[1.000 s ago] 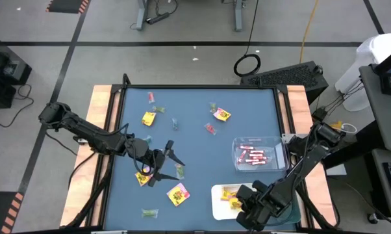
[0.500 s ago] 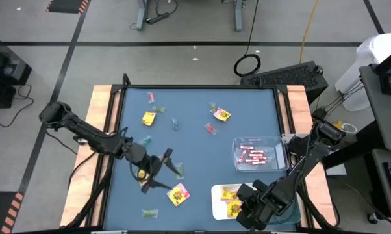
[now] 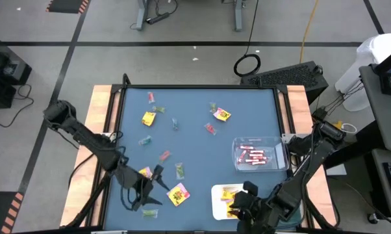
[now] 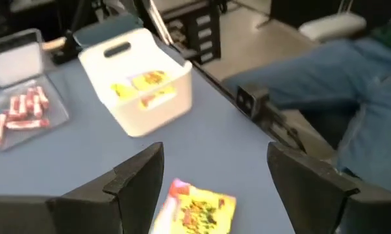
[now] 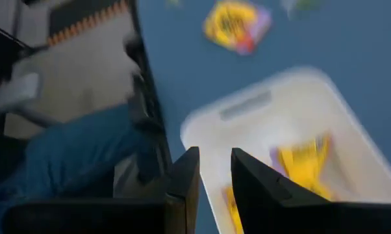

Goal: Sort candy
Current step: Put the yellow candy into the white bin

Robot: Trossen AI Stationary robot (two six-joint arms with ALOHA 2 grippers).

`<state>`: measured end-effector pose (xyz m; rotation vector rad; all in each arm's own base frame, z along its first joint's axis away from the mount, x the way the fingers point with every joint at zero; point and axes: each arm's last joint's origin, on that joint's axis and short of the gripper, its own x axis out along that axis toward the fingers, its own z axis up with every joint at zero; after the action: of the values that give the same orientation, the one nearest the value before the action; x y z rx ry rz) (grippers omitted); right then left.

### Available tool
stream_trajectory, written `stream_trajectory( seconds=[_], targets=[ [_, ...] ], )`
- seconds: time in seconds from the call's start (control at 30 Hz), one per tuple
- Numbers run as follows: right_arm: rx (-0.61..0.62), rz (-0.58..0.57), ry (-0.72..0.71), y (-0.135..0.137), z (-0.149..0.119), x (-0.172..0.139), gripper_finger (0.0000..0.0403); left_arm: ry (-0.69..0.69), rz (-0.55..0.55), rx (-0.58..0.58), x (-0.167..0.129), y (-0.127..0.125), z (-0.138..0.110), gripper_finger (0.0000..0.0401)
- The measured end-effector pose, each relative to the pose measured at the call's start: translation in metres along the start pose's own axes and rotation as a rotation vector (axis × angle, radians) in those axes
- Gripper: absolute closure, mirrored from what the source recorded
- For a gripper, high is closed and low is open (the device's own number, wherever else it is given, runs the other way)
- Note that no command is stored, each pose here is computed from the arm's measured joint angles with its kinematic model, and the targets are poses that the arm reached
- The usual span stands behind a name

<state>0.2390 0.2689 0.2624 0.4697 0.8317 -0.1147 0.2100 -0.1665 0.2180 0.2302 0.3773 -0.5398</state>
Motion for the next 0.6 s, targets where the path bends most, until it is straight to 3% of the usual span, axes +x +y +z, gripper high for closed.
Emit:
stream_trajectory(
  seconds=[0.27, 0.6],
  targets=[
    [-0.125, 0.026, -0.302, 0.013, 0.028, -0.001, 0.0324, 0.151, -0.041, 0.028, 0.03, -0.023, -0.032, 0.0135],
    [-0.171, -0.037, -0.373, 0.002, 0.058, 0.011, 0.0324, 0.297, 0.065, 0.071, 0.059, -0.027, -0.069, 0.0197]
  ],
)
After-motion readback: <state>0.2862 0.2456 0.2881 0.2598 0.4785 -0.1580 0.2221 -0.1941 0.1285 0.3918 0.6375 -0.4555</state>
